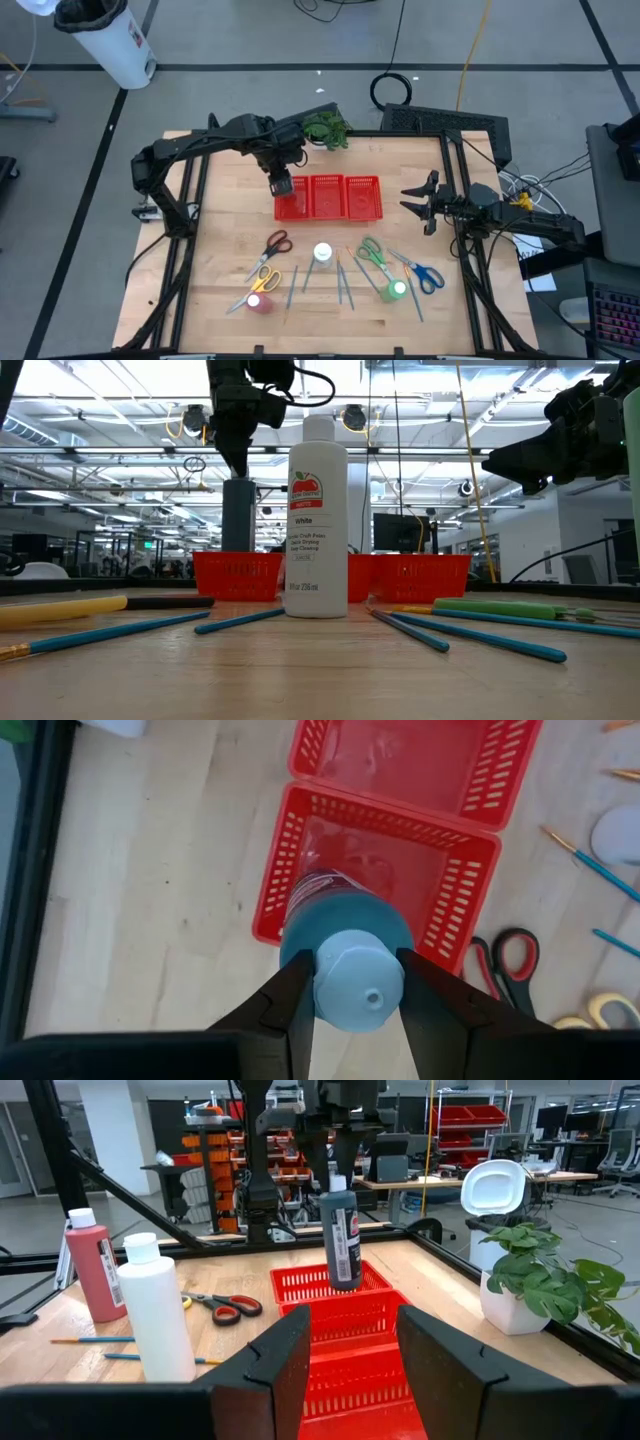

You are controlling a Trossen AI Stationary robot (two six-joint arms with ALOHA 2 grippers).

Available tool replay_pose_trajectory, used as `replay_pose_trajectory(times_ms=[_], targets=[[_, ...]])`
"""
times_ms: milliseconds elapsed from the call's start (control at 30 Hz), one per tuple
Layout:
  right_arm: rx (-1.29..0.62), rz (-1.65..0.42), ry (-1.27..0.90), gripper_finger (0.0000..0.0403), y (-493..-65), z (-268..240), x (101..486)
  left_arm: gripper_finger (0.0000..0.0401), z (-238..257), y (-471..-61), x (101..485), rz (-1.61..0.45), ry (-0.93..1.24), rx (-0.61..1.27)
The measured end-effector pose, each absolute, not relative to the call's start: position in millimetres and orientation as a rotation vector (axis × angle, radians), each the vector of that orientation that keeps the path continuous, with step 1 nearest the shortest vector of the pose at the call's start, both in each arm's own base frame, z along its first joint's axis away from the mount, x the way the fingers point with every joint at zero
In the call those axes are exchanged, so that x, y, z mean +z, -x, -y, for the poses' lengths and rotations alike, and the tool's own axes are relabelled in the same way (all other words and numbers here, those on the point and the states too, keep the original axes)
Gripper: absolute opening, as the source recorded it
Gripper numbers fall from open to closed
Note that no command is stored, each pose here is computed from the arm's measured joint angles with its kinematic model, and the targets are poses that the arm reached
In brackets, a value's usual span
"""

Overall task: Pick & Place Paint Supplies
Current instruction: Put the blue paint bottle into the left red bin

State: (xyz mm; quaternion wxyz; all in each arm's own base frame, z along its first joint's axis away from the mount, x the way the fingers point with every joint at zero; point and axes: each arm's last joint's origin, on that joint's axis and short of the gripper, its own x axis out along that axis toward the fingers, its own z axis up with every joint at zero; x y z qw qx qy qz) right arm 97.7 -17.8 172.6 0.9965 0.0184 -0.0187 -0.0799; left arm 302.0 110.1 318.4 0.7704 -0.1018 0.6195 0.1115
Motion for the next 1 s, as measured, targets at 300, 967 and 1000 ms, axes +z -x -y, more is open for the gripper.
replay_pose_trajectory(times_ms=[300,967,1000], targets=[[-0.16,0.037,-0.037,0.0142,-97.7,17.8,172.7,0.0121,-111.2,-302.9,314.6,-1.337,0.216,0.246],[-0.16,0.037,-0.037,0.0142,-97.7,17.8,172.6,0.0121,-111.6,-297.8,289.9,-1.415,0.251,0.258],[-0.16,0.037,-0.037,0.0142,-97.7,17.8,172.6,0.0121,-111.7,-297.8,290.0,-1.413,0.248,0.261]])
